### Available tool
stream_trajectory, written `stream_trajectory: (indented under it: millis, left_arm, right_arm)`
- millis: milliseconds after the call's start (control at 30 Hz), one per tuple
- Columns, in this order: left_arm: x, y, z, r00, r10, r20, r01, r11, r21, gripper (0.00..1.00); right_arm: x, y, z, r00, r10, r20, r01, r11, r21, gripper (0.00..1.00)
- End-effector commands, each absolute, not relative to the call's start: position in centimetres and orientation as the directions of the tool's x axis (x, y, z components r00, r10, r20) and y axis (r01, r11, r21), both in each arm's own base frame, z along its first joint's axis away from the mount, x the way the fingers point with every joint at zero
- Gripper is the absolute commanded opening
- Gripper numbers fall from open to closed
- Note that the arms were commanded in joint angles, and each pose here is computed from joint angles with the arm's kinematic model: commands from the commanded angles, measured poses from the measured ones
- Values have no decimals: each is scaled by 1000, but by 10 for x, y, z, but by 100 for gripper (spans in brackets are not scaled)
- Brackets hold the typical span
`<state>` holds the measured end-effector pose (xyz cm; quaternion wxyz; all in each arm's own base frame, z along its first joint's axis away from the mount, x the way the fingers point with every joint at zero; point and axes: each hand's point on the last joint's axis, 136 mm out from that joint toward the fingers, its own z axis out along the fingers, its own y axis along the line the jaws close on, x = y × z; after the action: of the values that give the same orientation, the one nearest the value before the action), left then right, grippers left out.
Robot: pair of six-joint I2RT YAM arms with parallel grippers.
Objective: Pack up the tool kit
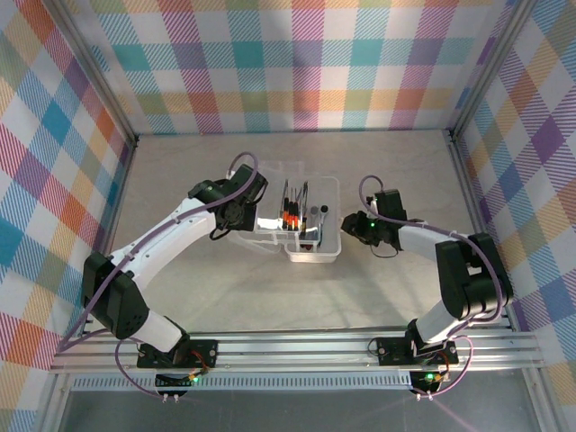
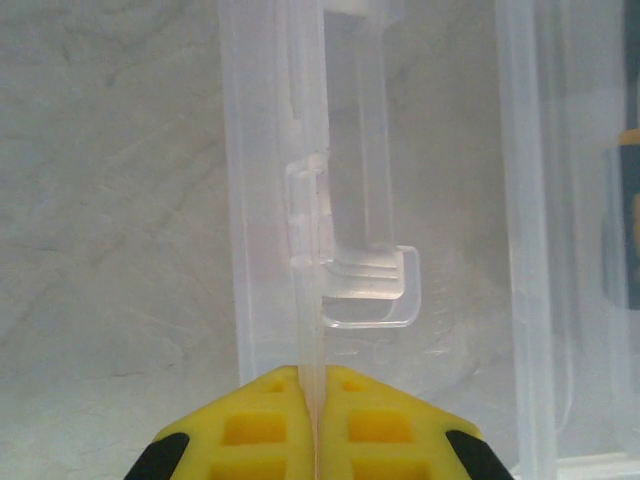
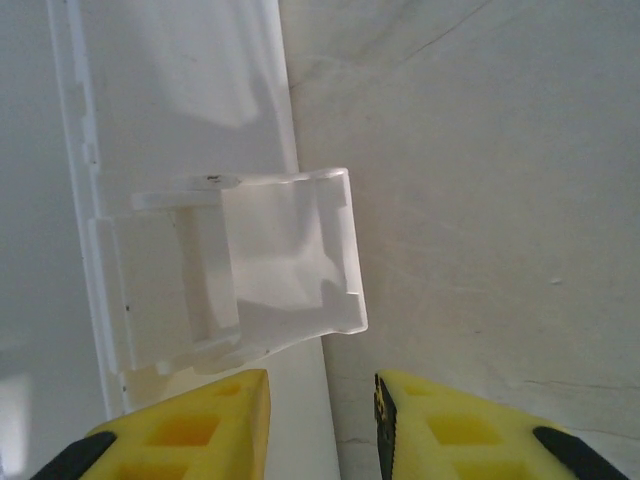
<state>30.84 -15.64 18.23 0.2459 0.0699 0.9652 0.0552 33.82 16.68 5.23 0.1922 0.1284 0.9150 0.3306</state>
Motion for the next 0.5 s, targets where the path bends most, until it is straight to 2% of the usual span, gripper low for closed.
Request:
stream_trajectory:
  millis: [0,467]
  left_arm:
    - [297,-209,206,-846,211,-491,223,974,34,0]
    - [271,-329,228,-774,390,-499,431,901,36,0]
  right_arm:
    - [332,196,58,-923,297,-245,39,706,707,34]
    - [331,192,60,-914,316,-253,51,710,703,34]
